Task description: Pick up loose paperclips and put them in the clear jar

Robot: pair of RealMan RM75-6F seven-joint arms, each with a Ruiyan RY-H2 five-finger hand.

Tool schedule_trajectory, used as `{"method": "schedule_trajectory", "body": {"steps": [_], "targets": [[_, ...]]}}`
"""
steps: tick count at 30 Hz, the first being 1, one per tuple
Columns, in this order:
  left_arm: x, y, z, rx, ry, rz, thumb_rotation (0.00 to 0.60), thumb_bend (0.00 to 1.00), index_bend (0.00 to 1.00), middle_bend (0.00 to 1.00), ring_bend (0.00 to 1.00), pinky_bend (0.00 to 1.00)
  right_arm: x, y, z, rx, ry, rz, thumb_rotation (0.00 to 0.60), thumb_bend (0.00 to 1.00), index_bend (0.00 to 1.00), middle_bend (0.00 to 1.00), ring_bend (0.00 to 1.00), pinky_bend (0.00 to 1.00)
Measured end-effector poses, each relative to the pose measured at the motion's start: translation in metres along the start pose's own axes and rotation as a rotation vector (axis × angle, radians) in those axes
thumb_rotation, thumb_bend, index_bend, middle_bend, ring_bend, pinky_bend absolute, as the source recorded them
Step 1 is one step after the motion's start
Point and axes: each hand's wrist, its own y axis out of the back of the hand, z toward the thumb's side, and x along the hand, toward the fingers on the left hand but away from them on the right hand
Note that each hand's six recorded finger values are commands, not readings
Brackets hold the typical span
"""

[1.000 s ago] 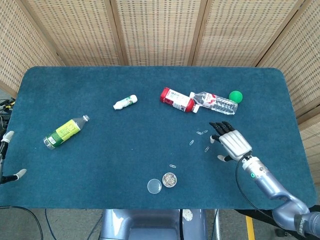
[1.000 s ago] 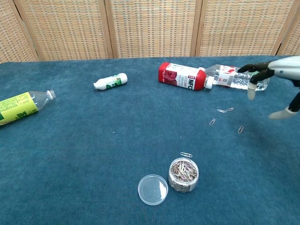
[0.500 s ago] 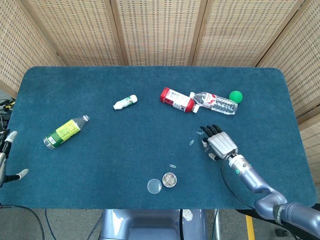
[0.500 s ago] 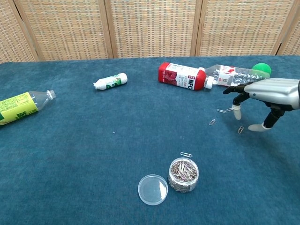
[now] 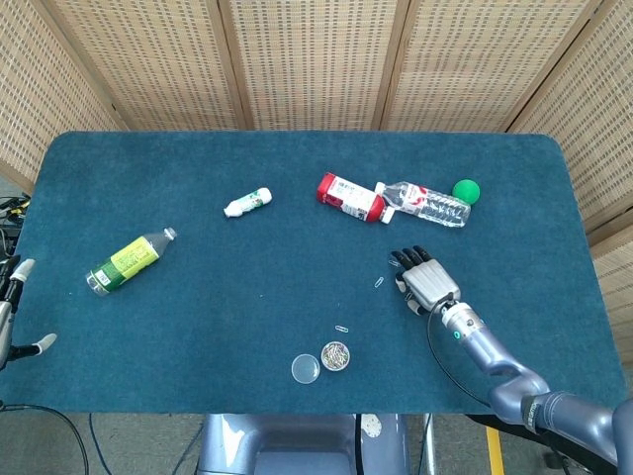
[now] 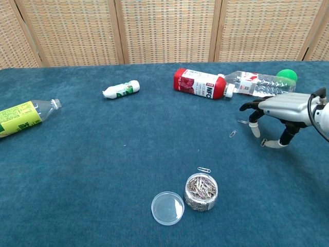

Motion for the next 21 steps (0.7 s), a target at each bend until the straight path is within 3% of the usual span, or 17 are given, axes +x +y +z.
{"method": "schedule_trajectory", "body": {"steps": [21], "targets": [[0.001, -0.002, 0.001, 0.001, -0.005, -0.005, 0.600, 0.00, 0.00, 0.00, 0.00, 0.00, -0.003, -0.015, -0.006, 0.017, -0.016, 0.026, 0.600, 0.36, 0.48, 0.05, 0.00, 0.00]]}}
